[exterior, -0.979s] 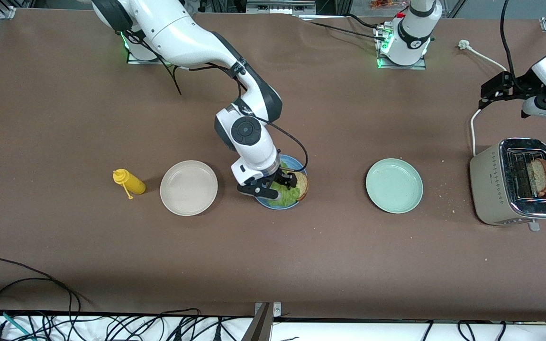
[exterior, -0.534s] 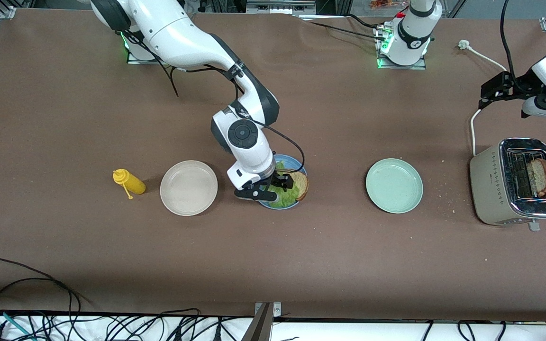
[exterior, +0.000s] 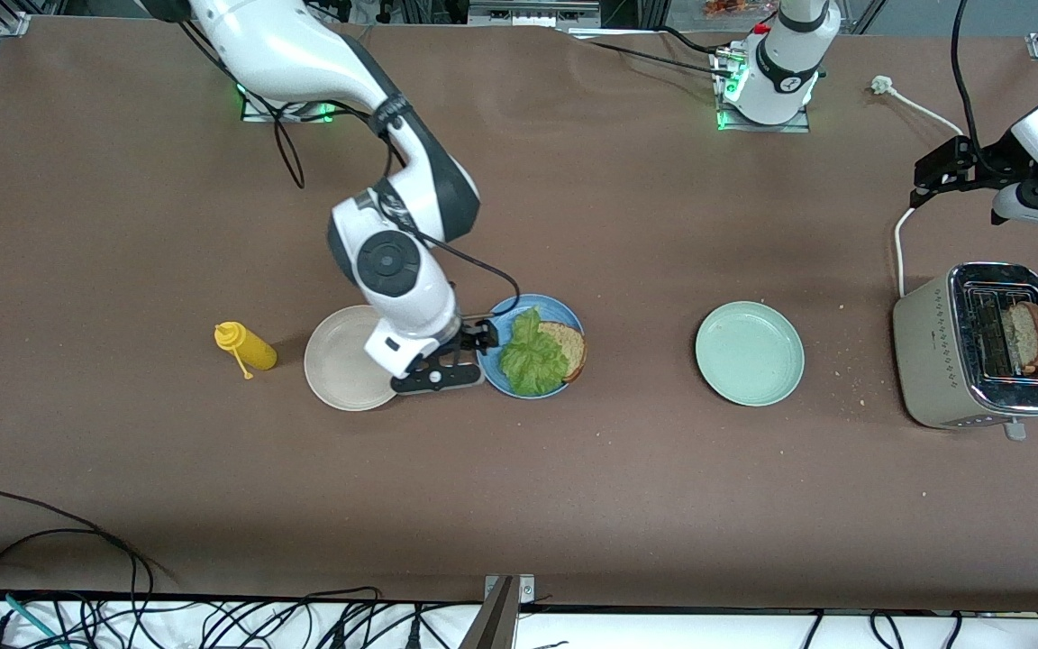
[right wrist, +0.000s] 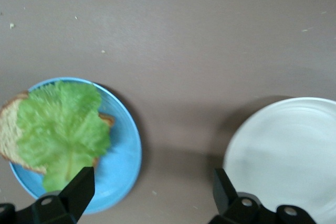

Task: Make sandwich in blue plate with both arms
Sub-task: 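Move the right gripper back toward the yellow squeeze bottle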

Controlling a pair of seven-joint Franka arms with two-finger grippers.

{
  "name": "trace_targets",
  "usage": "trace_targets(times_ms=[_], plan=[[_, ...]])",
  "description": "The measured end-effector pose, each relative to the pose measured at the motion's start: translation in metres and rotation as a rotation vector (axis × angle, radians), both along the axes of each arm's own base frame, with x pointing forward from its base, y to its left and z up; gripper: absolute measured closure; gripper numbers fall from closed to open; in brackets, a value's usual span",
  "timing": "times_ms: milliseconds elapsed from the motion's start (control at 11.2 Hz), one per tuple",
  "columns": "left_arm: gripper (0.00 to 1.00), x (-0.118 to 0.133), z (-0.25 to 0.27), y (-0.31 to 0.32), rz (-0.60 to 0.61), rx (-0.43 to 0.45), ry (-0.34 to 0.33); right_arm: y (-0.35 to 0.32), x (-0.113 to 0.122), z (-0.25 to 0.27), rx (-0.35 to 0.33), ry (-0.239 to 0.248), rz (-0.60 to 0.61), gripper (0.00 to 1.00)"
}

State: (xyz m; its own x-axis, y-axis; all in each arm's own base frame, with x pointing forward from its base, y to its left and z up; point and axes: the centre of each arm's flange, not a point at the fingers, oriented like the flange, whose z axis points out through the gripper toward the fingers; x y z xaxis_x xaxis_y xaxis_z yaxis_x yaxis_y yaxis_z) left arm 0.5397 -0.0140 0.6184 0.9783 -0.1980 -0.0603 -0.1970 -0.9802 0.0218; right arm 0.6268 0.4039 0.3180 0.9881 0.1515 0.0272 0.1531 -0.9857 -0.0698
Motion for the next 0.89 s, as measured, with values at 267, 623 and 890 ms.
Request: trace_targets(times_ms=[267, 623, 890], plan=[[0.0, 0.0, 0.0, 0.0, 0.0, 0.0, 0.0, -0.059, 0.0, 0.038, -0.002, 0.05, 0.164, 0.0], [0.0, 0.0, 0.0, 0.0, 0.001, 0.0, 0.0, -0.141, -0.004, 0.08, 0.025, 0.125, 0.35, 0.0], [0.0, 0.0, 0.0, 0.0, 0.001, 0.0, 0.0, -0.204, -0.002, 0.105, 0.052, 0.167, 0.492, 0.0]])
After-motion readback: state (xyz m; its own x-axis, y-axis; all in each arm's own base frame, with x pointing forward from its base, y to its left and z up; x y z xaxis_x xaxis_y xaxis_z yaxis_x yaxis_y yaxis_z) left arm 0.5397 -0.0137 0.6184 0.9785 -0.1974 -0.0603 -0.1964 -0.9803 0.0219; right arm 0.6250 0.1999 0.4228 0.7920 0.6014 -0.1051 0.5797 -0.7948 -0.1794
